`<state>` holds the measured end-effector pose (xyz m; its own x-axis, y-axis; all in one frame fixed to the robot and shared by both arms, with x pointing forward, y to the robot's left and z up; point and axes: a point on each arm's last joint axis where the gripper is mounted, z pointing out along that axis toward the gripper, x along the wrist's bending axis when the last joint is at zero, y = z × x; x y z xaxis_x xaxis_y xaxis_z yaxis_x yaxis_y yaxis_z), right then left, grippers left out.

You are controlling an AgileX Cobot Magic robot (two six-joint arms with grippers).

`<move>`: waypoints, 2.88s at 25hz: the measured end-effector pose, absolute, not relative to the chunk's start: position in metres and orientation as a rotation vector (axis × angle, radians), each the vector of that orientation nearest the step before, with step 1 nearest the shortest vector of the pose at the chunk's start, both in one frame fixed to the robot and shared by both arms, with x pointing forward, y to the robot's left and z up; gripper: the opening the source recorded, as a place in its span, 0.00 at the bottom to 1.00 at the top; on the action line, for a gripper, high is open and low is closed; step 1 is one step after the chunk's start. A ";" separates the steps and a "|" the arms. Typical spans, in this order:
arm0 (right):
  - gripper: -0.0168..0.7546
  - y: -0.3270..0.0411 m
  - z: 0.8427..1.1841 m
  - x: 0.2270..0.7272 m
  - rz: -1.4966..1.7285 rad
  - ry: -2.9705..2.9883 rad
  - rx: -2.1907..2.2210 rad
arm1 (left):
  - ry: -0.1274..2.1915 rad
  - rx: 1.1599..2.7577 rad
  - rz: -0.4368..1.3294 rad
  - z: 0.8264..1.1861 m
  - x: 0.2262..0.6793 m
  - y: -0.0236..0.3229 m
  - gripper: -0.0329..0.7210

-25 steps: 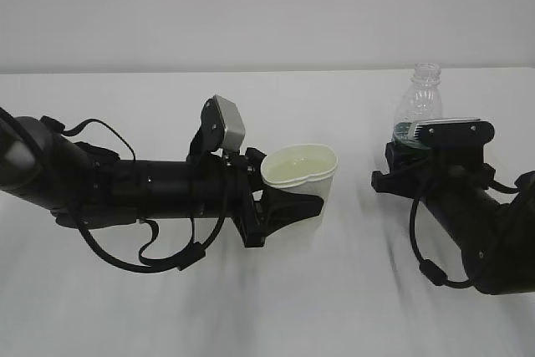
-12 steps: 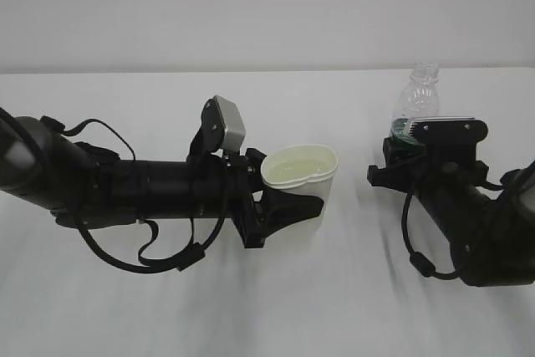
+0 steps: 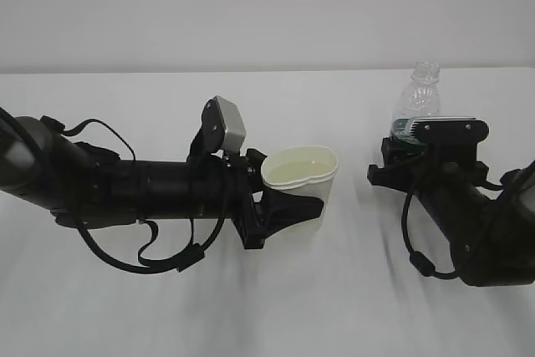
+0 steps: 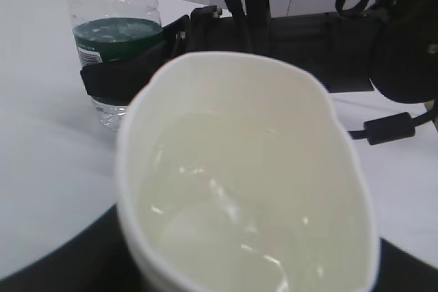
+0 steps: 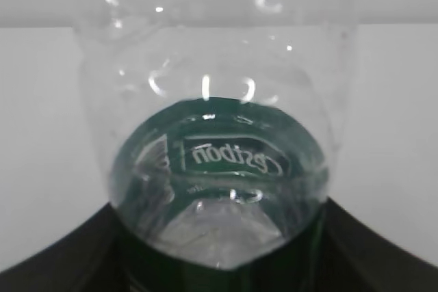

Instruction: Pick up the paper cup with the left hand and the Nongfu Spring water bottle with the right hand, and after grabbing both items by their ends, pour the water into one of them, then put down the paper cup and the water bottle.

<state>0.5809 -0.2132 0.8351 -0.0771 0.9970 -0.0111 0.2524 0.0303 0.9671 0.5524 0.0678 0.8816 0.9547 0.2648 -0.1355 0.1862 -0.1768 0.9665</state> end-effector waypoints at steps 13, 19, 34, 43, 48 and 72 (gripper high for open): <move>0.81 -0.213 0.835 0.581 1.118 1.462 1.342 | 0.338 1.759 0.072 0.882 0.552 0.068 0.62; 0.84 -0.214 0.839 0.580 1.122 1.457 1.339 | 0.337 1.759 0.072 0.882 0.552 0.068 0.62; 0.84 -0.219 0.852 0.555 1.109 1.502 1.320 | 0.371 1.769 0.089 0.880 0.555 0.069 0.62; 0.84 -0.221 0.880 0.534 1.162 1.512 1.259 | 0.375 1.772 0.092 0.880 0.555 0.069 0.62; 0.84 -0.226 0.890 0.517 1.168 1.521 1.250 | 0.380 1.773 0.105 0.880 0.557 0.071 0.62; 0.84 -0.232 0.912 0.473 1.262 1.542 1.243 | 0.570 1.703 0.264 0.882 0.600 0.146 0.62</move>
<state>0.4733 -0.2323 0.9120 -0.2253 0.9742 0.0159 0.2085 0.0322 0.9775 0.5998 0.1458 0.8818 0.8514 0.5069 -0.1352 0.2247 -0.1195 0.9671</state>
